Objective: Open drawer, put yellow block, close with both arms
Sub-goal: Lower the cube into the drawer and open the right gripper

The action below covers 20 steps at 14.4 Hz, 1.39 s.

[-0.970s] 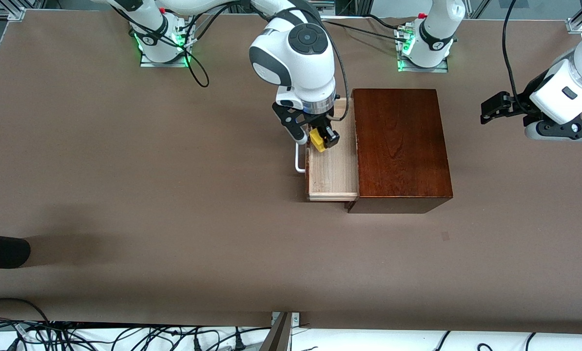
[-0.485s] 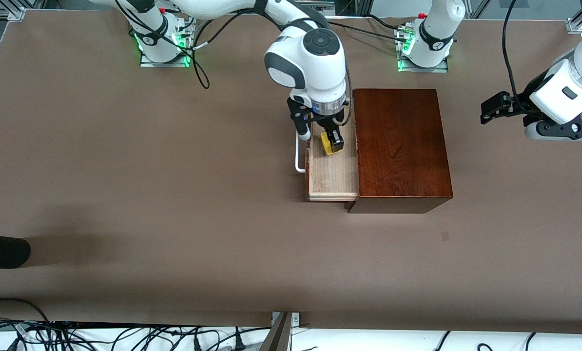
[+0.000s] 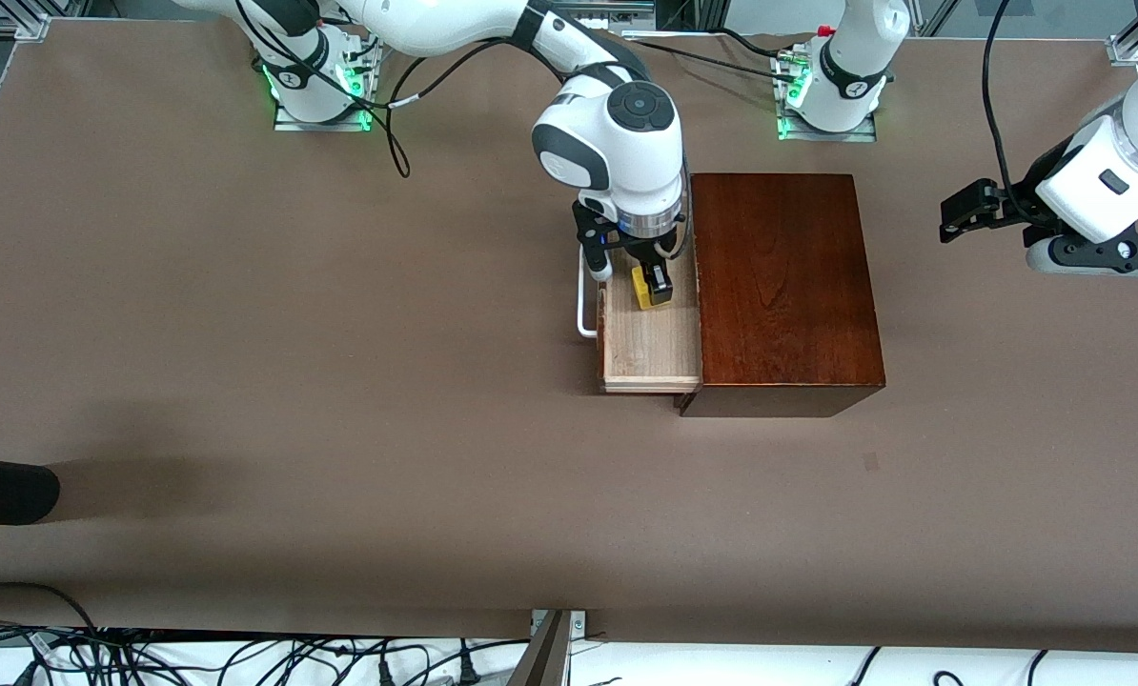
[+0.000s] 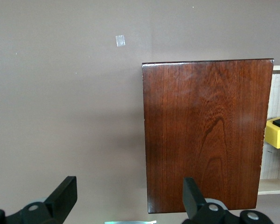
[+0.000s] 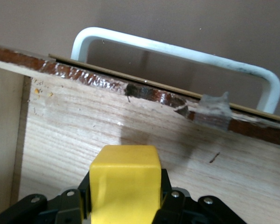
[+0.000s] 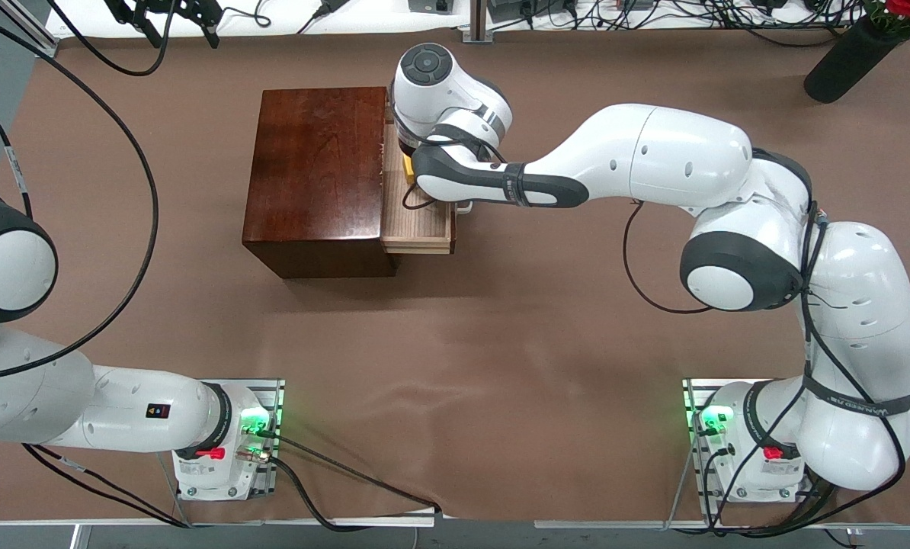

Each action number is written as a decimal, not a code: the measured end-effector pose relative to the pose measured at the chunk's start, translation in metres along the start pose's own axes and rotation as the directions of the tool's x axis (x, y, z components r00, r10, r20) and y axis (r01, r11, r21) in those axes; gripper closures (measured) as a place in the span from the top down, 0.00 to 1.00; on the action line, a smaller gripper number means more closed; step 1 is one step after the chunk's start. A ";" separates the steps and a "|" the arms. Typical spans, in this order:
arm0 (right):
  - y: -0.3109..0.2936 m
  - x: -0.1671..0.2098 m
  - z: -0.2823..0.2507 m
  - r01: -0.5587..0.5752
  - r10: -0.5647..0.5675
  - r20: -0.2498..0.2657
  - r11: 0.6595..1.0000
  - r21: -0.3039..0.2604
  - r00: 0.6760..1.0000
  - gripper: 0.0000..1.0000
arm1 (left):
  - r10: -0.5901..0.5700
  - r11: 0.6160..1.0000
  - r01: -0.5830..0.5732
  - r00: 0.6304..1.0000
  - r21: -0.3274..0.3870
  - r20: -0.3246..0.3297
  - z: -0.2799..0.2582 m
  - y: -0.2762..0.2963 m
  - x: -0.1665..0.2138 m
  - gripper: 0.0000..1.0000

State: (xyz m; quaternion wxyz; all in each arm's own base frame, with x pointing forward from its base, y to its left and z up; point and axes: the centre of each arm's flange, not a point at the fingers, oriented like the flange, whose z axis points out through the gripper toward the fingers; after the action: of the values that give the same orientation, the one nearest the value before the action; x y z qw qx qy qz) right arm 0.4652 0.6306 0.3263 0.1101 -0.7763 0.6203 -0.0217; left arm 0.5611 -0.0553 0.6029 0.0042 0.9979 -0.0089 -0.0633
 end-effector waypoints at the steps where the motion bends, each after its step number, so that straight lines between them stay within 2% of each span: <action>1: 0.000 0.001 0.006 -0.006 0.006 -0.002 1.000 -0.002 1.000 0.55 | 0.000 1.000 0.000 1.000 0.000 0.000 0.000 0.000 0.000 1.00; 9: -0.004 0.006 0.013 -0.023 0.023 -0.006 1.000 0.000 1.000 0.56 | 0.000 1.000 0.000 1.000 0.000 0.000 0.000 0.000 0.000 1.00; 11: -0.005 0.006 0.012 -0.024 0.024 -0.005 1.000 0.002 1.000 0.67 | 0.000 1.000 0.000 1.000 0.000 0.000 0.000 0.000 0.000 1.00; 14: -0.006 0.006 0.011 -0.025 0.025 -0.003 1.000 0.004 1.000 0.96 | 0.002 1.000 -0.002 1.000 0.000 0.000 0.000 0.001 0.000 1.00; 15: -0.006 0.007 0.011 -0.026 0.026 -0.004 1.000 0.005 1.000 1.00 | 0.002 1.000 -0.002 1.000 0.000 0.000 0.000 0.001 0.000 1.00; 20: -0.008 0.007 0.010 -0.027 0.027 -0.003 1.000 0.008 1.000 1.00 | 0.009 1.000 -0.009 1.000 0.001 0.000 0.000 0.005 0.000 1.00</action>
State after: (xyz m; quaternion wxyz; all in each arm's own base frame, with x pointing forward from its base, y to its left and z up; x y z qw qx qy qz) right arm 0.4758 0.6265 0.3177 0.1125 -0.7672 0.6310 -0.0240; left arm 0.5606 -0.0603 0.6031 0.0042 0.9979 -0.0135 -0.0631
